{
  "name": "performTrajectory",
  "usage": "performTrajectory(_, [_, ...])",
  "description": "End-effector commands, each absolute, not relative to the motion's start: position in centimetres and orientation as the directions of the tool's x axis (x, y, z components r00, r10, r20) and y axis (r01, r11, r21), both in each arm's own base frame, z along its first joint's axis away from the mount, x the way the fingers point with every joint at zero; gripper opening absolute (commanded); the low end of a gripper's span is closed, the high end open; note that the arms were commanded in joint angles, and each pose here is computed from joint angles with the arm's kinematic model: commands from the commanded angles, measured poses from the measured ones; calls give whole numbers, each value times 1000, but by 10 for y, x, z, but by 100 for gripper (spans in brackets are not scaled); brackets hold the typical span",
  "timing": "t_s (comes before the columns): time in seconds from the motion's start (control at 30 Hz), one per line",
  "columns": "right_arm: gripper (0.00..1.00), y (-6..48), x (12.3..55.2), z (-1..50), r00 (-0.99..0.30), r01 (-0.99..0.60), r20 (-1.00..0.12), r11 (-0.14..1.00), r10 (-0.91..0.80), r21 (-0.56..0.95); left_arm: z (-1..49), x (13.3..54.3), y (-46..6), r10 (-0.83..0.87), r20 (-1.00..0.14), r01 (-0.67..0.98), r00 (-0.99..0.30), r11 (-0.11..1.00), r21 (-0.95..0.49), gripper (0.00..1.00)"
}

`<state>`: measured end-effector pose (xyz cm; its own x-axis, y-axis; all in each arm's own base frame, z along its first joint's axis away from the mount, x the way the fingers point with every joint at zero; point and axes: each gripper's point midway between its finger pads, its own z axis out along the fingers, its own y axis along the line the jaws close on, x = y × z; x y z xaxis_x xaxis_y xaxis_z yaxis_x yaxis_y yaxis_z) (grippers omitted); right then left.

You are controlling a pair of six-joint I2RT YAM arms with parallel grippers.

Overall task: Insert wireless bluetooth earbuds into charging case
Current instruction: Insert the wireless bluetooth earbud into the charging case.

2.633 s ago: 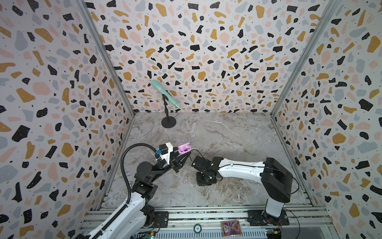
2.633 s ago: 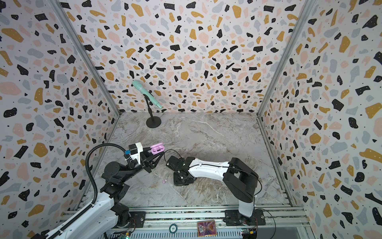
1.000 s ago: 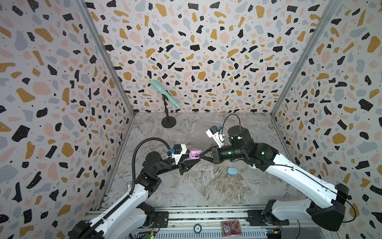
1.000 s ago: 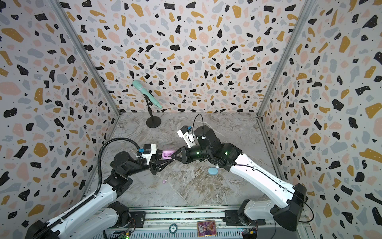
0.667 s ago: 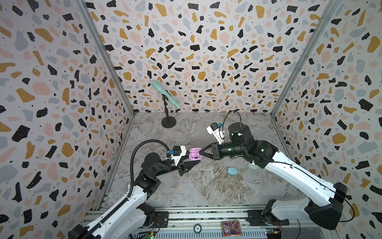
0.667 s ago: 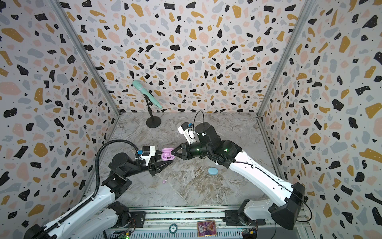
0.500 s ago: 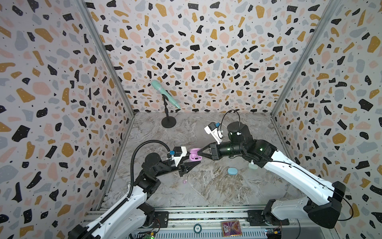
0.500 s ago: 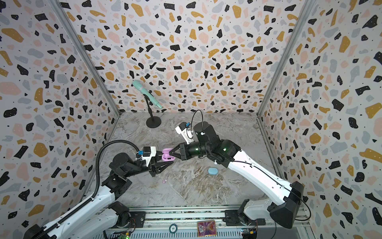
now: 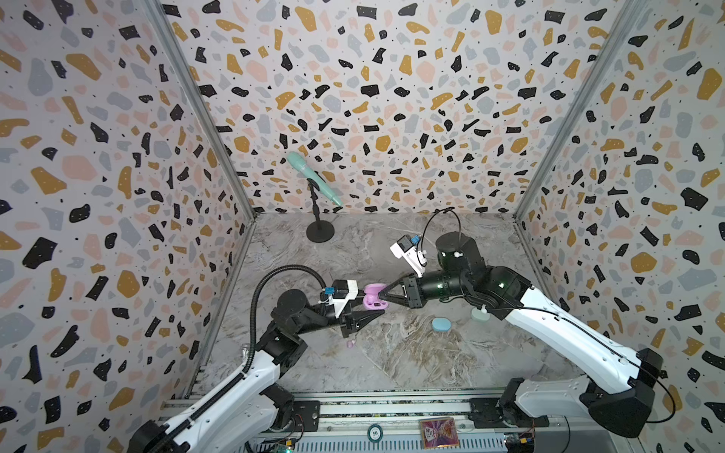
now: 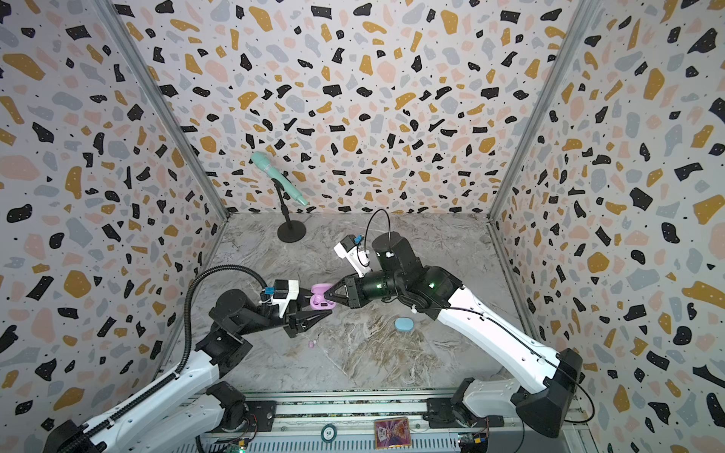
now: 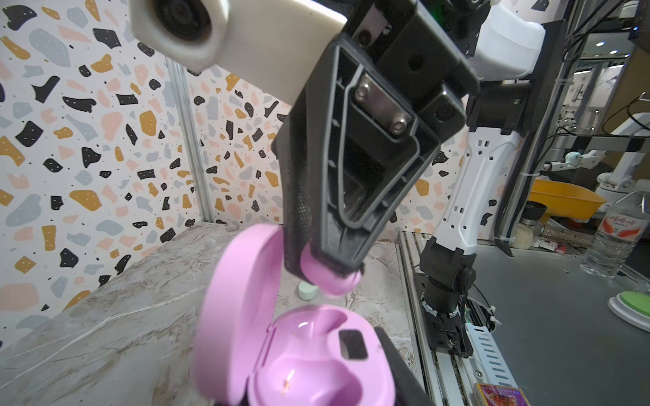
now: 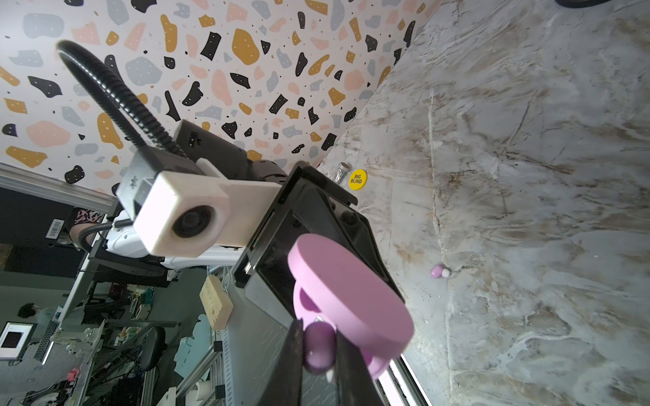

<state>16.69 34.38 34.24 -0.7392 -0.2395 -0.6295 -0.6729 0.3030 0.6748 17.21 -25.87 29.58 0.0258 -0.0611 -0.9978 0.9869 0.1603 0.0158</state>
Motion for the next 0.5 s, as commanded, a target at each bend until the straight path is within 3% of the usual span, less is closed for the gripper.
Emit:
performTrajectory(0.0, [4, 336, 166, 353, -712, -701, -667, 283, -221, 655, 329, 154, -263, -127, -985, 991, 118, 82, 108, 6])
performTrajectory(0.47, [4, 323, 162, 351, -720, -693, -664, 250, -202, 676, 341, 140, -271, -168, -980, 994, 111, 16, 109, 5])
